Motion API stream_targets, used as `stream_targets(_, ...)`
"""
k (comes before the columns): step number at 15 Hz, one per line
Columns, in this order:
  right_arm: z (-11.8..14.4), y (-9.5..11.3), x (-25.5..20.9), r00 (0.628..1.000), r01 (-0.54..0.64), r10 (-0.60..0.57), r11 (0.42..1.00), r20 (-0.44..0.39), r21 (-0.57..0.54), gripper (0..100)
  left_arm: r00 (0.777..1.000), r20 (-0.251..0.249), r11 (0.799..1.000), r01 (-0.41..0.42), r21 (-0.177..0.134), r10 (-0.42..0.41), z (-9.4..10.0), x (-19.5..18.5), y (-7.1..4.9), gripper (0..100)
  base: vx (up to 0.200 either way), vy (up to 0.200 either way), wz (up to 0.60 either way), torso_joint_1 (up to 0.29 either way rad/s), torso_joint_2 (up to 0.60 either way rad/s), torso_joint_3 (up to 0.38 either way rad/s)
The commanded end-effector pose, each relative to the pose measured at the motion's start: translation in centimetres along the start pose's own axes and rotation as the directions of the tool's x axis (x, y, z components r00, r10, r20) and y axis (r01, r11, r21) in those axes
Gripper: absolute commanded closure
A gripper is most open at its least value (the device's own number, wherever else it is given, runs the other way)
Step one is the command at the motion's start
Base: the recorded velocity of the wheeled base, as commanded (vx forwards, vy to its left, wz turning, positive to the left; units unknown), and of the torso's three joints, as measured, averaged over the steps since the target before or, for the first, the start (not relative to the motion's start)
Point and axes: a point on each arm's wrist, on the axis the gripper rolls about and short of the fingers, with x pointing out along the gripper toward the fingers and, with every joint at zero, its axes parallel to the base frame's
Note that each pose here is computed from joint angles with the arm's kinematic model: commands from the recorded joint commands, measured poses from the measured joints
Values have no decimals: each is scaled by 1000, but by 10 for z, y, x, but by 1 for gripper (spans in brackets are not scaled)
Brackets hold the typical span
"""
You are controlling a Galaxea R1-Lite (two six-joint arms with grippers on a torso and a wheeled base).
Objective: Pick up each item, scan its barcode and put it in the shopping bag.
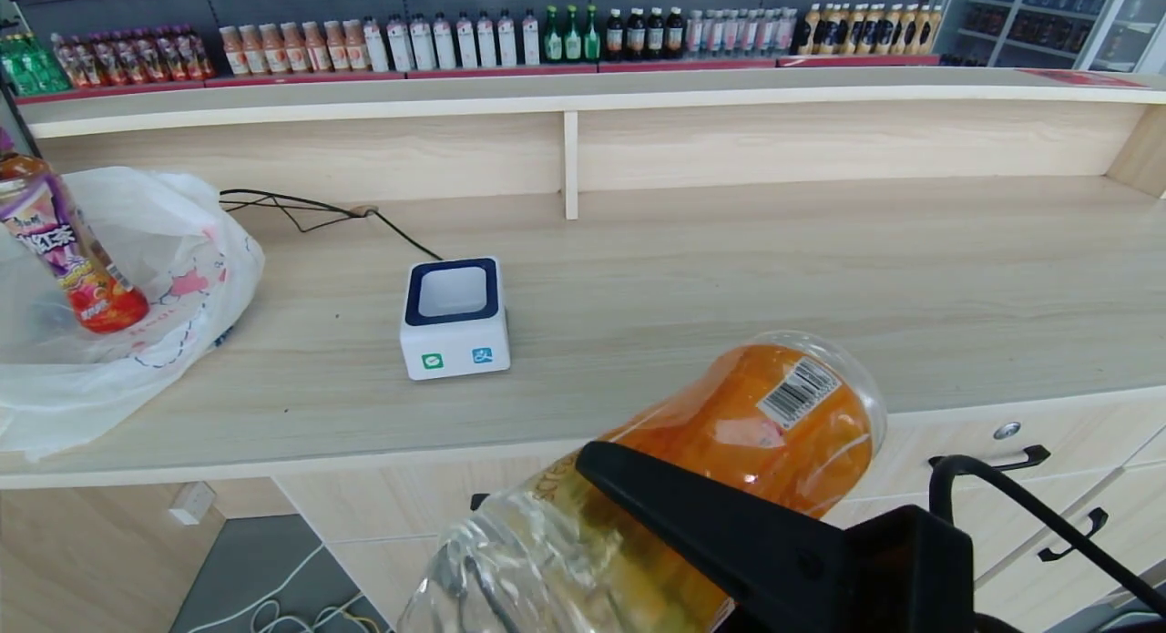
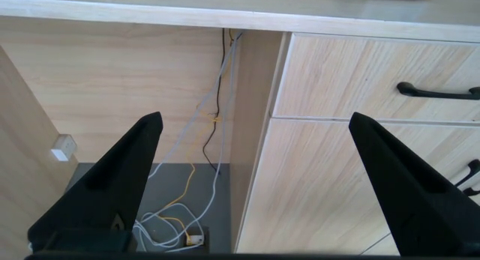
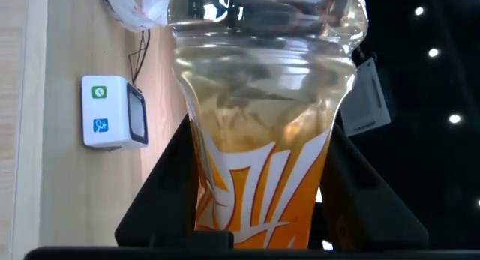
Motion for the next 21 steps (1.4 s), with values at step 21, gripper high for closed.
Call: stream_targets(21, 13, -6, 4, 999, 29, -28, 999, 35, -26, 100, 1000, 0, 1000, 1, 0, -1, 0, 0, 0, 0, 0, 0, 0, 0, 0, 0)
